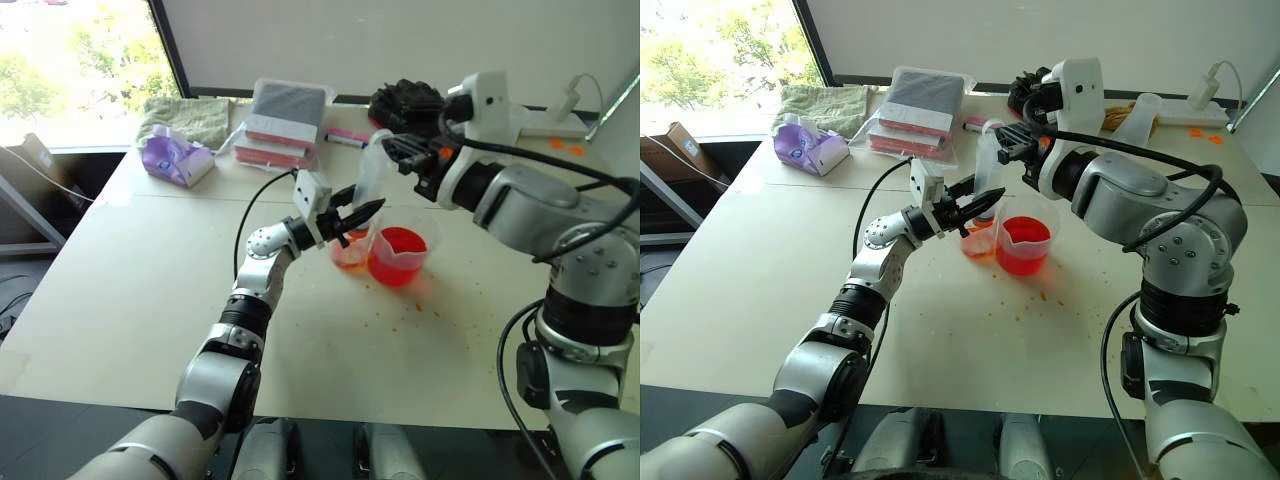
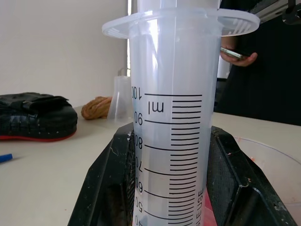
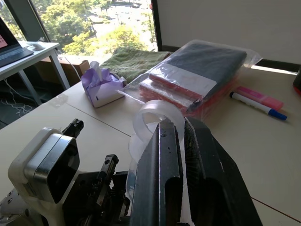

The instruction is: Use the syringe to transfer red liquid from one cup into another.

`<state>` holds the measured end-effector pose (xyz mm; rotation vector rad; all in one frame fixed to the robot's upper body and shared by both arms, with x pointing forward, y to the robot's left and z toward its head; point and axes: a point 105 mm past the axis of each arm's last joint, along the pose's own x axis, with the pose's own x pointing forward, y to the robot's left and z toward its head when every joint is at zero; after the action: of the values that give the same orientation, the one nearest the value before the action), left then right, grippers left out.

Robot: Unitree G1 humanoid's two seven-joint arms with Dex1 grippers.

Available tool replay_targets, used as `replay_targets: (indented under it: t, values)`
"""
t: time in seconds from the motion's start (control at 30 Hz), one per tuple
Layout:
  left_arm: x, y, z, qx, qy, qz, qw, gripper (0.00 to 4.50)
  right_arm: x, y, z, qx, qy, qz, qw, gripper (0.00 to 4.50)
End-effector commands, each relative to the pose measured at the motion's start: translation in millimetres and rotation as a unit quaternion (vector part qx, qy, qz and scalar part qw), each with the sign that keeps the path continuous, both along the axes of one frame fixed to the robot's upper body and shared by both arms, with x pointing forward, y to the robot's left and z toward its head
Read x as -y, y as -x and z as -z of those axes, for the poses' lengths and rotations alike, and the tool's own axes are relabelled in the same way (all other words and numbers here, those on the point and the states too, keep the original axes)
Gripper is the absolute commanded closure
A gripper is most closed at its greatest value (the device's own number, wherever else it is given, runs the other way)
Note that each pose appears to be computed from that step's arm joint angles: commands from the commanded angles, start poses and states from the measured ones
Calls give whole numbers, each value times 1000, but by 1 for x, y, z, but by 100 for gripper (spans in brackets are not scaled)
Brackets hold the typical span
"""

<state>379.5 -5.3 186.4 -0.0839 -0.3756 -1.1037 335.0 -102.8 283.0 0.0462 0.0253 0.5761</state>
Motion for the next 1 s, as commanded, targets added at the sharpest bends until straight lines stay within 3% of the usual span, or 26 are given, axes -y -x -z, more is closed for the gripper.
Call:
replay_targets:
  t: [0.03,0.5,0.83,0.87,1.0]
  values:
    - [2,1,-42,56,37,-5,998,304,-30,14,29,-49,26,-88,995,447]
    - [-1,-1,-49,64,43,-14,997,304,-32,14,41,-57,44,-96,993,447]
    - [0,1,-44,60,39,-11,997,304,-31,19,16,-9,33,-116,993,447]
    - [0,1,-44,60,39,-11,997,304,-30,18,15,-6,31,-111,993,377]
    - [-1,1,-45,59,40,-13,997,304,-27,16,12,-5,34,-107,994,180]
